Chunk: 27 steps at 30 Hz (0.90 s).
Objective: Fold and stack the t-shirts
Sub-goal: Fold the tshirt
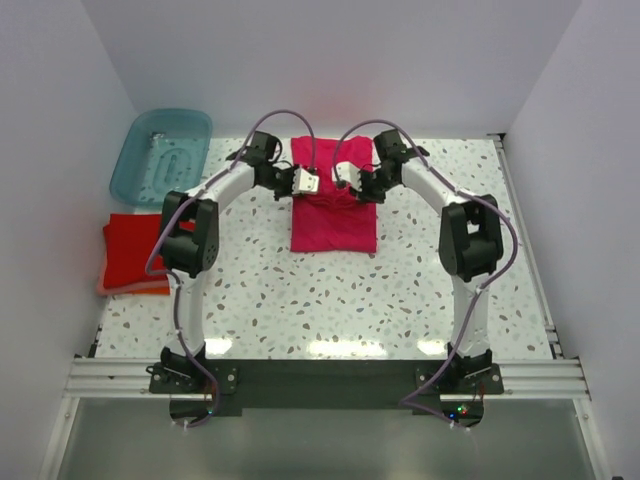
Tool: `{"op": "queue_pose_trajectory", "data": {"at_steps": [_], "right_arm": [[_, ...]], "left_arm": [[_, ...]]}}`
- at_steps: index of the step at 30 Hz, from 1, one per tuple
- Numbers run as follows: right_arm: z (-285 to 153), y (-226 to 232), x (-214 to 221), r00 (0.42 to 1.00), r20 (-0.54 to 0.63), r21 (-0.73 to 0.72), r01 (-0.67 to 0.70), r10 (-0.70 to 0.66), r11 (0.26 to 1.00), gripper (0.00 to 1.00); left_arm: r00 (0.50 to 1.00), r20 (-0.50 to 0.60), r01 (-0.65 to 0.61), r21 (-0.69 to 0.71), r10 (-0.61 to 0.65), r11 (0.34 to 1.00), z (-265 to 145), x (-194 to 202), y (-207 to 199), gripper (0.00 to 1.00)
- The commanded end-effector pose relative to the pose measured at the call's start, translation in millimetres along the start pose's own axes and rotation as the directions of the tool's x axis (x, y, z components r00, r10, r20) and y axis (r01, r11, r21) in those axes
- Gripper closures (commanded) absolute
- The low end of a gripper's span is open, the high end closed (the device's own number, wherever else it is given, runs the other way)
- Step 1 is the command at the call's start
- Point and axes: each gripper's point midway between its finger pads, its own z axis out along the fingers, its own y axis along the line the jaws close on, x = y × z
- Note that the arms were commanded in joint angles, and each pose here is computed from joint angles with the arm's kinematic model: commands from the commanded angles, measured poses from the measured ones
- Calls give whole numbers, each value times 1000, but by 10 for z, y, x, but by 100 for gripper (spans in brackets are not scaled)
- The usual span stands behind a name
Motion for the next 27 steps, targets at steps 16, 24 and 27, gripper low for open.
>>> {"op": "queue_pose_trajectory", "data": {"at_steps": [16,24,27], "right_arm": [[70,-338,190,1000,-29,37,13,-12,999,100],[61,-448,251,999,-40,82,13,-10,997,100],[101,-502,312,998,-59,103,7,-1,995,100]], "left_arm": [[998,21,-61,-91,64,994,141,139,417,100],[997,23,-73,-120,76,990,176,163,490,100],[997,10,-72,-141,74,987,192,204,544,95]]}}
